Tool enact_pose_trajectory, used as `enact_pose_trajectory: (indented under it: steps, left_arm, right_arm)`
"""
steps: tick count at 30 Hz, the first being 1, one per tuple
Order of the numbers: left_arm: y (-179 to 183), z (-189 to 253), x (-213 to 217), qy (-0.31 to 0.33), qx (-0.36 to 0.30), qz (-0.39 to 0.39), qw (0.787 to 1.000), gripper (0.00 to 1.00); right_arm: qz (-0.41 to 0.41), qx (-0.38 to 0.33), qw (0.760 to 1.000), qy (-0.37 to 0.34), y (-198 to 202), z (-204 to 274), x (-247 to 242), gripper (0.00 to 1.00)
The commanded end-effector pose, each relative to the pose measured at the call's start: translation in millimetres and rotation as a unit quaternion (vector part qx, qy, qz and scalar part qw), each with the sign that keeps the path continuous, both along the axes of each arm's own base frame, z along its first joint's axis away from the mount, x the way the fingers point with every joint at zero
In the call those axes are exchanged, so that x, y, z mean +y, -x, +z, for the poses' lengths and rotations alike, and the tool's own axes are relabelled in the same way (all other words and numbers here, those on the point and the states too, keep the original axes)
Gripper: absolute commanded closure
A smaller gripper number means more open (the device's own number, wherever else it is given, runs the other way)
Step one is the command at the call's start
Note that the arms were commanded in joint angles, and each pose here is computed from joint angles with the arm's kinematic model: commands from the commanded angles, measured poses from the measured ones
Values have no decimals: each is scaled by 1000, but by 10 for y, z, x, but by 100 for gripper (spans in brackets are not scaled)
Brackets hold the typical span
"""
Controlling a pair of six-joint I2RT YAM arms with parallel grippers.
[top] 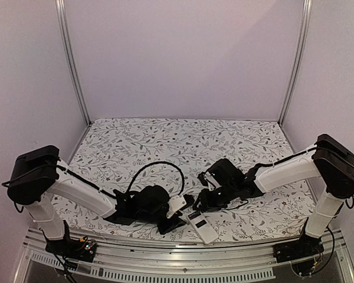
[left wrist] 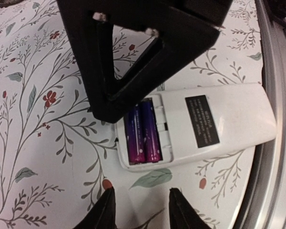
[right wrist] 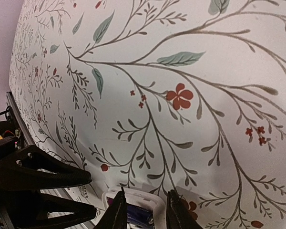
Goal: Load the batteries into the remote control
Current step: Press the battery in the battery compartment.
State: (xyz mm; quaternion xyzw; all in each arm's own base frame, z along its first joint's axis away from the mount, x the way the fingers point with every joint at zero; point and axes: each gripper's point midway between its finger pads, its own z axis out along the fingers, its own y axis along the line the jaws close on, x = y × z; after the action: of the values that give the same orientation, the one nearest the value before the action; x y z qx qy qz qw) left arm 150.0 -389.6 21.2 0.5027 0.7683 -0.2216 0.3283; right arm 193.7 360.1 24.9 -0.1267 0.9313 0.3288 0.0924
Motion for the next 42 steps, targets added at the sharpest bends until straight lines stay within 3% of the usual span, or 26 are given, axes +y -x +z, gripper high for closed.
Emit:
enact_pose_trajectory:
  steps: [1, 5, 12, 30, 42]
  left_arm:
    - [6, 179, -72, 22, 12, -10, 1000, 61]
    - [-31, 228, -138, 40, 24, -8, 999, 60]
    - [-172, 149, -165, 42, 44, 12, 998, 69]
    - [-160, 45, -274, 44, 64, 8, 997, 73]
    - [-190, 8, -259, 37, 59, 15, 997, 76]
  right_arm:
    - [3, -27, 1000, 4, -109, 170, -32, 72]
    - [-4, -36, 999, 13, -124, 232, -114, 76]
    - [25, -24, 999, 16, 45, 185, -111, 84]
    - [38, -8, 999, 27, 144, 16, -70, 89]
    - [48, -1, 999, 23, 210, -3, -31, 98]
